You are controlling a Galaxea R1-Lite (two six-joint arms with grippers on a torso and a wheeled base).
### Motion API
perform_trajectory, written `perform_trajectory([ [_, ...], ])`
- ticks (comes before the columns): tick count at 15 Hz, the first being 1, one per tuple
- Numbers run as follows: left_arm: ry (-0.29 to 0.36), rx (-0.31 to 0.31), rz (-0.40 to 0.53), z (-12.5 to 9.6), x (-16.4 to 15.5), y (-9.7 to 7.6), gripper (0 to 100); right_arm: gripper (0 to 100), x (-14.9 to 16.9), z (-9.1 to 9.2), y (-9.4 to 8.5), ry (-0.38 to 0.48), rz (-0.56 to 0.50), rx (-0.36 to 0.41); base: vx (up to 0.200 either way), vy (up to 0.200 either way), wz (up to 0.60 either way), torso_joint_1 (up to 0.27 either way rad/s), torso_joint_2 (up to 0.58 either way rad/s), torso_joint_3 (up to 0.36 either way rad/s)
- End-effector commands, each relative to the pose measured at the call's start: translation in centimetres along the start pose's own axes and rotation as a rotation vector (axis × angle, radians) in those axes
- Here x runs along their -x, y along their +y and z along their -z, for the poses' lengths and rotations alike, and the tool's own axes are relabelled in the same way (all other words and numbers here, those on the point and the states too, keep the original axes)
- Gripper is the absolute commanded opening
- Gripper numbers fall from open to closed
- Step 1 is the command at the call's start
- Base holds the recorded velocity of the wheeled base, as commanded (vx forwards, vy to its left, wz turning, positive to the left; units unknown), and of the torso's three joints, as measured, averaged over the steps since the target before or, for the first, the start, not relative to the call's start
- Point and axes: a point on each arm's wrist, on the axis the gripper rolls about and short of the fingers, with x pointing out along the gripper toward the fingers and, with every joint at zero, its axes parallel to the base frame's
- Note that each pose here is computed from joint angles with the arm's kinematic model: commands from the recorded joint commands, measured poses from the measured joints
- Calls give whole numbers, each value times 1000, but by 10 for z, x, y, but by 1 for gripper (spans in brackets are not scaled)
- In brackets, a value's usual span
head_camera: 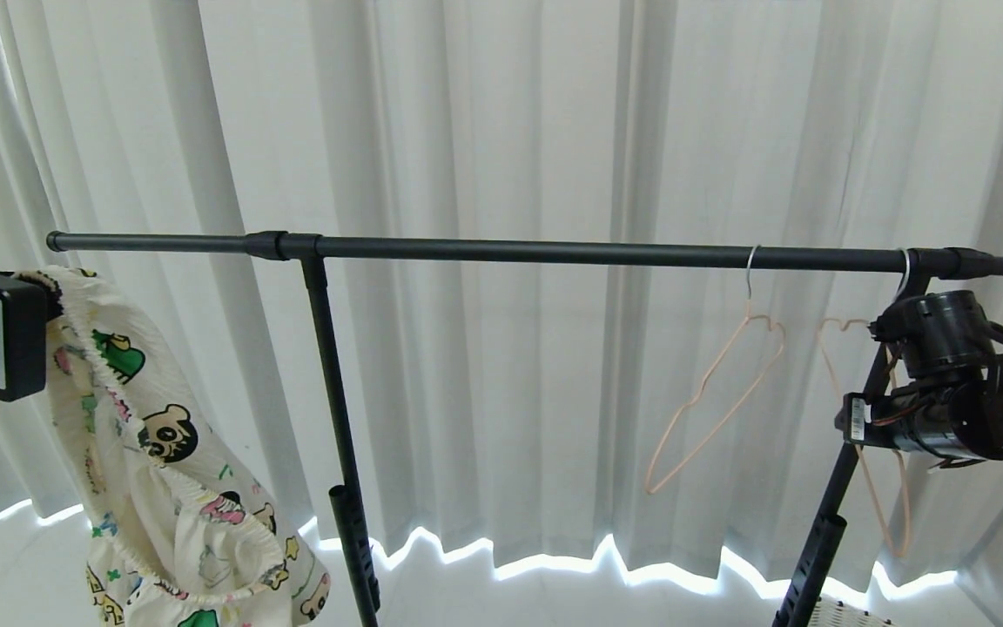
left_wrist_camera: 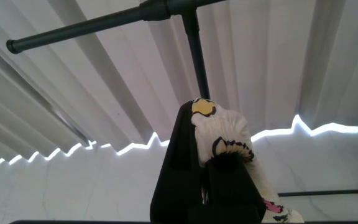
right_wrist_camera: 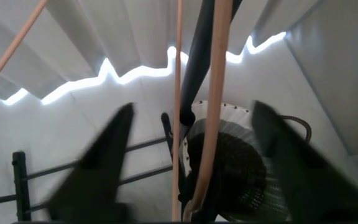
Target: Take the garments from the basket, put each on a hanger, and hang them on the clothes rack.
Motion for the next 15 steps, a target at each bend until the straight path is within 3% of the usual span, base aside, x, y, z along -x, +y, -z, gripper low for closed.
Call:
perform_trajectory([
  [1, 1, -1, 0, 0, 0, 0, 0, 0, 4, -1, 0, -9, -6, -1, 0, 0, 0, 0, 0, 0],
  [9, 0, 0, 0, 0, 0, 0, 0, 0, 20, -6, 2, -51, -41, -1, 0, 0, 0, 0, 0, 0],
  [15, -11, 0, 0, 0, 4, 0, 0, 0, 40, -17, 5, -165, -102, -29, 0, 0, 0, 0, 0, 0],
])
